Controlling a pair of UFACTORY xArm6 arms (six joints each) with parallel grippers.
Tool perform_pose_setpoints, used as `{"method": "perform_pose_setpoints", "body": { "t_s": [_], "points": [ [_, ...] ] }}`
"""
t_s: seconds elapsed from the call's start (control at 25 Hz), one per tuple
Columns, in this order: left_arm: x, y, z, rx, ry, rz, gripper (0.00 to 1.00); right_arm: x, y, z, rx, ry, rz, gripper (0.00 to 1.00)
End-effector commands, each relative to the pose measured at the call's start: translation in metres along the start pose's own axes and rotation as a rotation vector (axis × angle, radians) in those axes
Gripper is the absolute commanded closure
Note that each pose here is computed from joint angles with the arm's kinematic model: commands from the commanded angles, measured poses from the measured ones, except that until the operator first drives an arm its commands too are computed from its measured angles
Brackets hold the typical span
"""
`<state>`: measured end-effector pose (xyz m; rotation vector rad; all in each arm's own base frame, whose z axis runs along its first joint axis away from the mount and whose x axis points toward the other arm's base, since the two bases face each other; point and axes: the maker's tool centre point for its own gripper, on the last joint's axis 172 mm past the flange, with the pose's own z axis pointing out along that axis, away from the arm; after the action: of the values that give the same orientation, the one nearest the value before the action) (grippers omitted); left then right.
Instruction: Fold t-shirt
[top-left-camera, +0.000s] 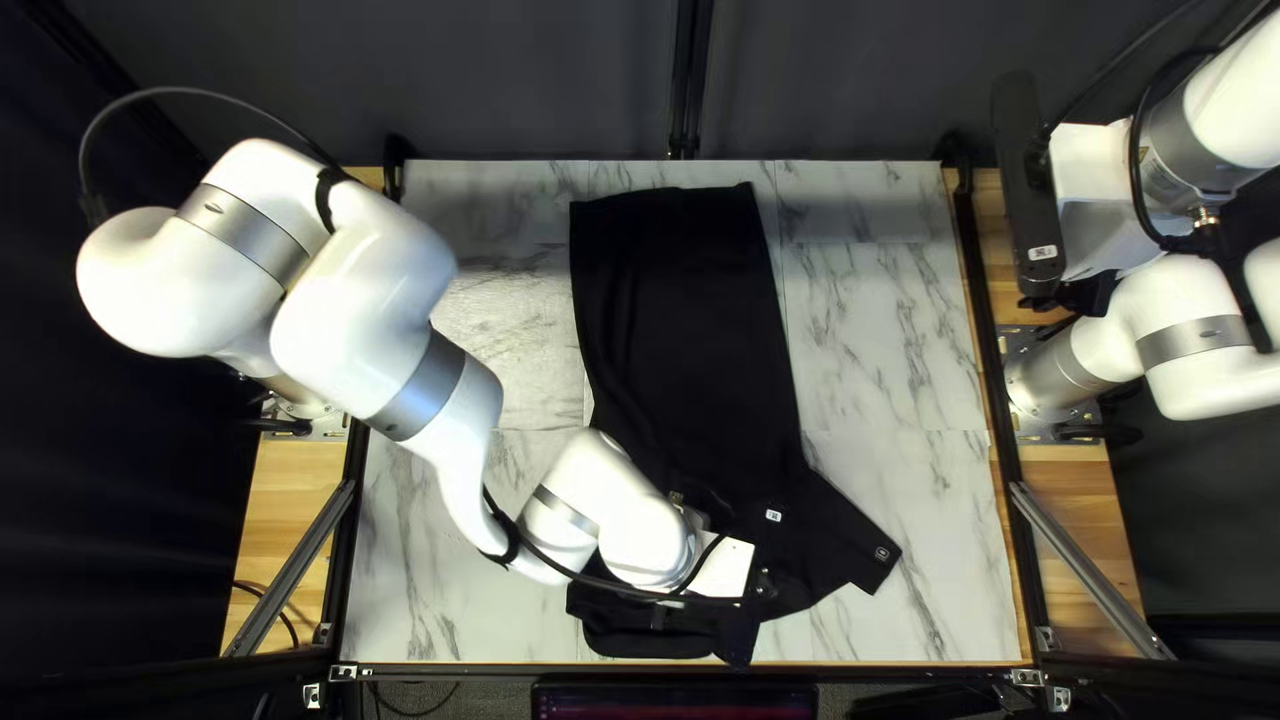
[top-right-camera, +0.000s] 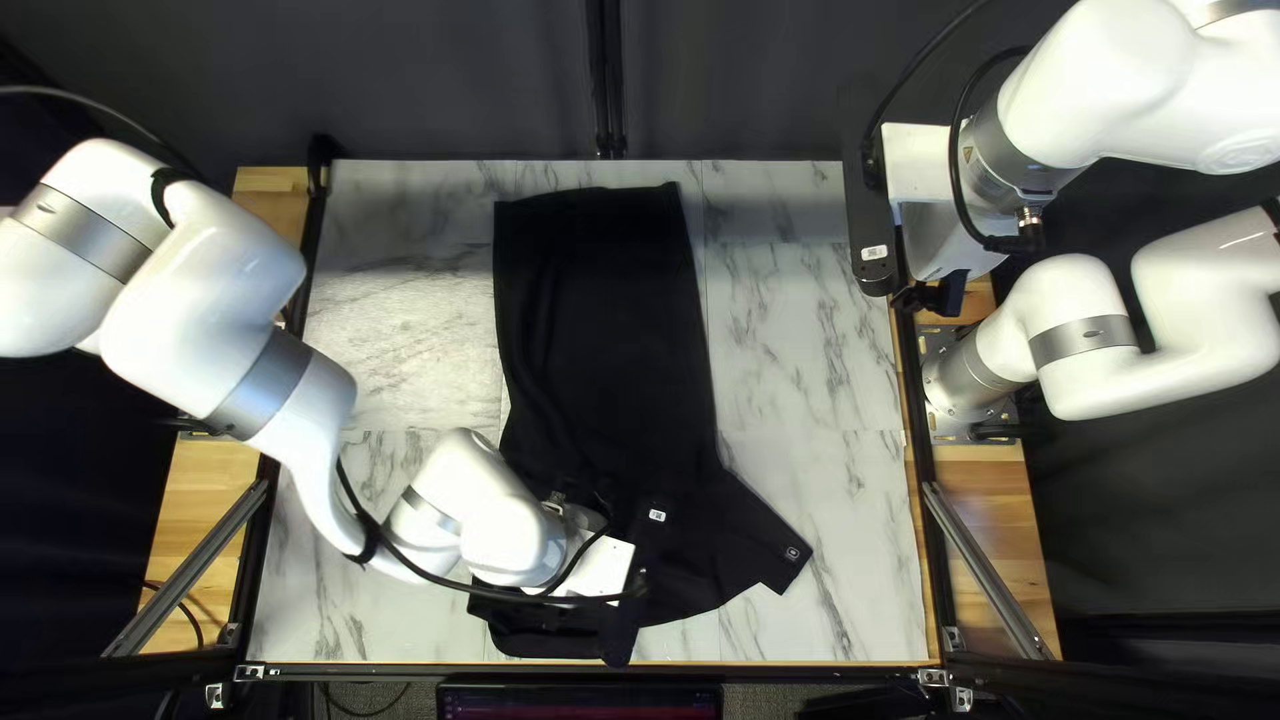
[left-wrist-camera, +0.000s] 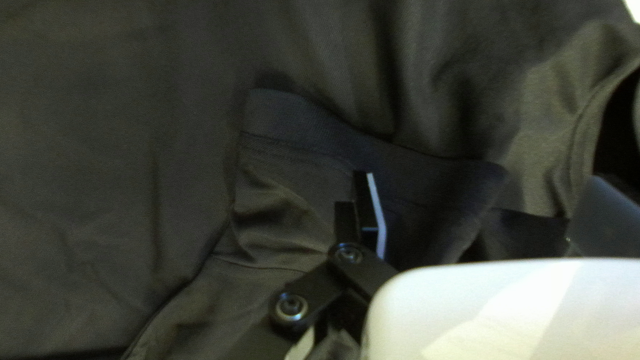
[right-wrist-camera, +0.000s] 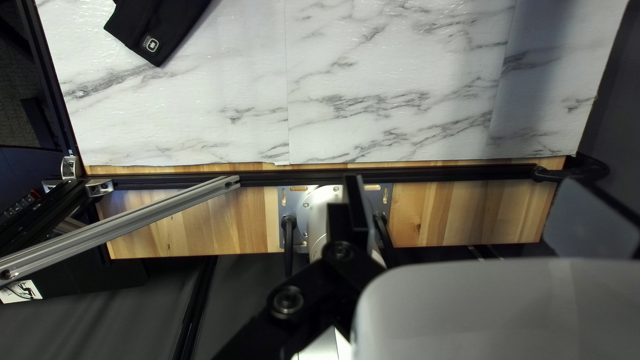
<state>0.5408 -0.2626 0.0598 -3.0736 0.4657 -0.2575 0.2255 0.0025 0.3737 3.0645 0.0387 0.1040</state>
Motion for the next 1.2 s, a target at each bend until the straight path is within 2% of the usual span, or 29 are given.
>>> {"method": "perform_pose_setpoints", "body": {
  "t_s": [0.04, 0.08, 0.16, 0.44, 0.56, 0.64, 0.76, 0.96, 1.0, 1.04, 1.12, 1.16, 1.2],
  "points": [
    [-0.001, 0.003, 0.006, -0.013, -0.010, 0.015, 0.72, 0.000, 0.000, 0.000, 0.000, 0.000, 0.000, 0.00],
    [-0.001, 0.003, 0.006, -0.016, -0.011, 0.018, 0.93, 0.000, 0.000, 0.000, 0.000, 0.000, 0.000, 0.00],
    [-0.002, 0.003, 0.005, -0.020, -0.015, 0.022, 1.00, 0.000, 0.000, 0.000, 0.000, 0.000, 0.000, 0.00],
    [-0.003, 0.002, 0.002, -0.031, -0.031, 0.035, 1.00, 0.000, 0.000, 0.000, 0.000, 0.000, 0.000, 0.00],
    [0.007, -0.004, -0.010, -0.027, -0.019, 0.034, 1.00, 0.000, 0.000, 0.000, 0.000, 0.000, 0.000, 0.00],
    [0.016, -0.010, -0.022, -0.030, 0.009, 0.025, 1.00, 0.000, 0.000, 0.000, 0.000, 0.000, 0.000, 0.00],
    [0.028, -0.020, -0.033, -0.039, 0.064, -0.007, 1.00, 0.000, 0.000, 0.000, 0.000, 0.000, 0.000, 0.00],
    [0.045, -0.032, -0.042, -0.080, 0.226, -0.137, 1.00, 0.000, 0.000, 0.000, 0.000, 0.000, 0.000, 0.00],
    [0.048, -0.034, -0.043, -0.092, 0.278, -0.186, 1.00, 0.000, 0.000, 0.000, 0.000, 0.000, 0.000, 0.00],
    [0.049, -0.035, -0.044, -0.099, 0.307, -0.216, 1.00, 0.000, 0.000, 0.000, 0.000, 0.000, 0.000, 0.00],
    [0.052, -0.036, -0.051, -0.114, 0.412, -0.329, 1.00, 0.000, 0.000, 0.000, 0.000, 0.000, 0.000, 0.00],
    [0.054, -0.037, -0.053, -0.117, 0.443, -0.363, 1.00, 0.000, 0.000, 0.000, 0.000, 0.000, 0.000, 0.00],
    [0.057, -0.036, -0.058, -0.118, 0.496, -0.425, 1.00, 0.000, 0.000, 0.000, 0.000, 0.000, 0.000, 0.00]
  ]
}}
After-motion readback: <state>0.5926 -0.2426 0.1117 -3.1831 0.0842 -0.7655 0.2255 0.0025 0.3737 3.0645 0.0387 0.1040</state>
